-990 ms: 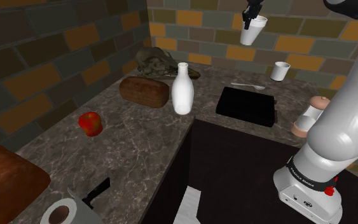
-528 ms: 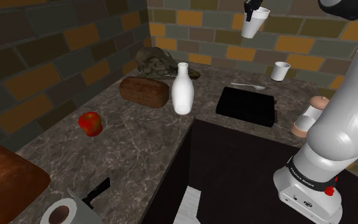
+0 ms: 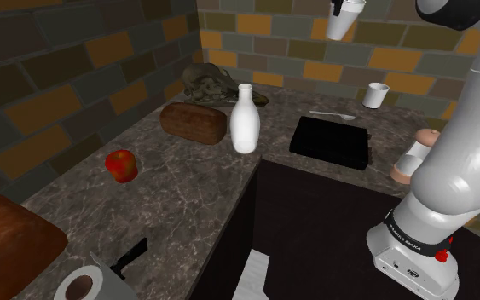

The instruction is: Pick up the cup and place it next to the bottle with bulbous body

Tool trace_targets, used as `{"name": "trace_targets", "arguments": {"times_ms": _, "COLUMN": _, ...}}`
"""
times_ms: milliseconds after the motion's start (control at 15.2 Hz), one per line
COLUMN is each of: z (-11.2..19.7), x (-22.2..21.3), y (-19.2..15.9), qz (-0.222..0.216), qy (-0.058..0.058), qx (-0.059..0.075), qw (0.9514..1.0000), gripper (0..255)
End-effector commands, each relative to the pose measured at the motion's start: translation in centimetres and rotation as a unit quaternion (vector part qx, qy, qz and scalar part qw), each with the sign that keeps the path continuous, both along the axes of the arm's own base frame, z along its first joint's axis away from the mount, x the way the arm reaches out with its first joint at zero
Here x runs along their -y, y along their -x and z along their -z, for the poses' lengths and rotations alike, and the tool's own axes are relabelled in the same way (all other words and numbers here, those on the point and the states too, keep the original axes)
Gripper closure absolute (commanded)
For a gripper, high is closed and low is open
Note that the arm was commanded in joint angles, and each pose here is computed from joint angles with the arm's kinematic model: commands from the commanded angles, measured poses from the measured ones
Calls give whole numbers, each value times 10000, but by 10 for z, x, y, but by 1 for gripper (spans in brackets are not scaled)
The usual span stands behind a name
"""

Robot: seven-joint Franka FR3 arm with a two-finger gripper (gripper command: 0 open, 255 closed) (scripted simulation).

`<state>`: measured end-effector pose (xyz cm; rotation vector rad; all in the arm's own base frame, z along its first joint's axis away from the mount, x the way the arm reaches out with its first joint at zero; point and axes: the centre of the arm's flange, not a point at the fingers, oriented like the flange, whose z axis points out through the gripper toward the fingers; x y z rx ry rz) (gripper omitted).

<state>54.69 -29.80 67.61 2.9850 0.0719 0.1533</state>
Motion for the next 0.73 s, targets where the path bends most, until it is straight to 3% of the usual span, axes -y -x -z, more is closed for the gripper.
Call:
{"name": "trace_targets", "arguments": {"times_ms": 0, "z": -8, "x": 0, "y": 0, "qz": -1, "qy": 0, "qx": 0, "qw": 10000, "gripper": 255}}
{"name": "trace_targets", "arguments": {"times_ms": 660, "z": -9, "x": -131, "y": 16, "qz": -1, "qy": 0, "qx": 0, "qw": 10000, "gripper": 255}}
